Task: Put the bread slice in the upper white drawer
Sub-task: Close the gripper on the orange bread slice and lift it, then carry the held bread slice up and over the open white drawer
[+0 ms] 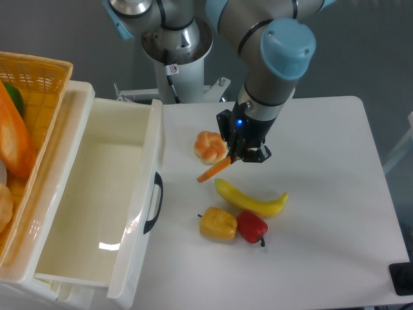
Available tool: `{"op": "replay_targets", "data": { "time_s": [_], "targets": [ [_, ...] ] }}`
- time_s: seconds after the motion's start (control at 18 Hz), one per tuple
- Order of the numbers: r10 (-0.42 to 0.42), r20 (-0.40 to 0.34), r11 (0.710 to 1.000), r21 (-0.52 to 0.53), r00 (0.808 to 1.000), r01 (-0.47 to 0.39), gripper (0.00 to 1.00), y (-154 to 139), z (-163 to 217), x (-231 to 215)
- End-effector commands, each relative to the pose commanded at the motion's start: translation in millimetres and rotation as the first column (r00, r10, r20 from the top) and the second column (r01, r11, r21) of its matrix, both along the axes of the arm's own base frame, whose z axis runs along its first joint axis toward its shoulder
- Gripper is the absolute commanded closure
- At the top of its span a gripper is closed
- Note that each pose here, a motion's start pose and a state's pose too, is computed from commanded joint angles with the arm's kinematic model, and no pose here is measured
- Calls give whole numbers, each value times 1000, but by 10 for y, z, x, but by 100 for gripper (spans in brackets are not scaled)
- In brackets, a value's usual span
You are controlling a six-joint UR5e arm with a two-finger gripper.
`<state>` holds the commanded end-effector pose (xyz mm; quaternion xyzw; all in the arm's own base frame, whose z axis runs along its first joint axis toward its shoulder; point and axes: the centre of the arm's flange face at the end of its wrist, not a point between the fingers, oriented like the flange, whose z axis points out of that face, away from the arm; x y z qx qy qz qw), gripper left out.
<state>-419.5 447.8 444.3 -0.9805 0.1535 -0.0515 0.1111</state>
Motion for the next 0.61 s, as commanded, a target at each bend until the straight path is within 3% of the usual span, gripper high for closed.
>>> {"op": "replay_targets", "data": {
  "time_s": [0.28,0.39,0.61],
  "targets": [
    [124,42,992,20,991,-124,100,28,61,14],
    [187,45,979,68,981,-190,100,-75,333,77],
    [363,139,922,89,921,-377,100,-85,453,105]
  ]
}}
